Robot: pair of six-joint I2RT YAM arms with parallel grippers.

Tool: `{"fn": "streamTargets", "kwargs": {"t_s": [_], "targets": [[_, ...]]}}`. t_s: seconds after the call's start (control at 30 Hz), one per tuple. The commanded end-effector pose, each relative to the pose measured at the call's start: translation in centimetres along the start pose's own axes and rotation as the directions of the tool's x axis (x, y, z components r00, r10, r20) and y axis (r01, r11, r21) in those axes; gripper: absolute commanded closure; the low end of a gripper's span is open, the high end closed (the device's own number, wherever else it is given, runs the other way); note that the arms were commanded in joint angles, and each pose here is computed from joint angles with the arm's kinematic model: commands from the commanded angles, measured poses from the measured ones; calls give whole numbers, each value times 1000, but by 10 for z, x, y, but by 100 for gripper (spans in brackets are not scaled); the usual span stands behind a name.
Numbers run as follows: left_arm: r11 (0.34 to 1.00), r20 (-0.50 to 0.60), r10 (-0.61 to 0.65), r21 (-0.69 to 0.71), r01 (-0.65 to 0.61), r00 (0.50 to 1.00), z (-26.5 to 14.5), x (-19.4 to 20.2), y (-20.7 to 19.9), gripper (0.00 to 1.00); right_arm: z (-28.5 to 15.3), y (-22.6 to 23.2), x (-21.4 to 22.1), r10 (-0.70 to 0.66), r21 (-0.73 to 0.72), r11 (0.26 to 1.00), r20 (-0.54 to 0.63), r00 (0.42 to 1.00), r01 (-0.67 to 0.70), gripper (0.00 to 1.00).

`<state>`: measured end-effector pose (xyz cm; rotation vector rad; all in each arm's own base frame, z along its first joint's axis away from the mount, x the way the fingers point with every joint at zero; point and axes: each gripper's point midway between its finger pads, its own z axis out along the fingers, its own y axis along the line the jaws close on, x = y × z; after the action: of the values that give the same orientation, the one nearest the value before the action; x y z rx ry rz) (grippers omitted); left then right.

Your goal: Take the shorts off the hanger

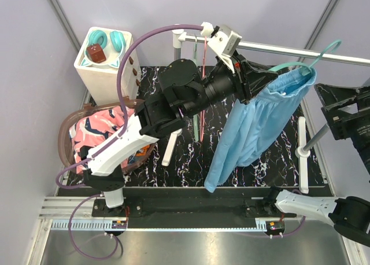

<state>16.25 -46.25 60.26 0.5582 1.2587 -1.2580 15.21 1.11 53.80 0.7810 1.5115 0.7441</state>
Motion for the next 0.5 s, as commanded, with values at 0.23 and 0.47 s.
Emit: {"fn": "streamTargets", "kwargs": {"t_s": [0.23, 0.47], "targets": [[996, 145, -18, 93, 5, 989, -35, -64, -24, 100, 37, 29, 71, 205, 22, 979, -127, 971, -203, 4], [995, 132, -8, 95, -5, 991, -43, -65, -26, 100, 41, 65, 51, 357, -76, 929, -81, 930, -363, 9]]}}
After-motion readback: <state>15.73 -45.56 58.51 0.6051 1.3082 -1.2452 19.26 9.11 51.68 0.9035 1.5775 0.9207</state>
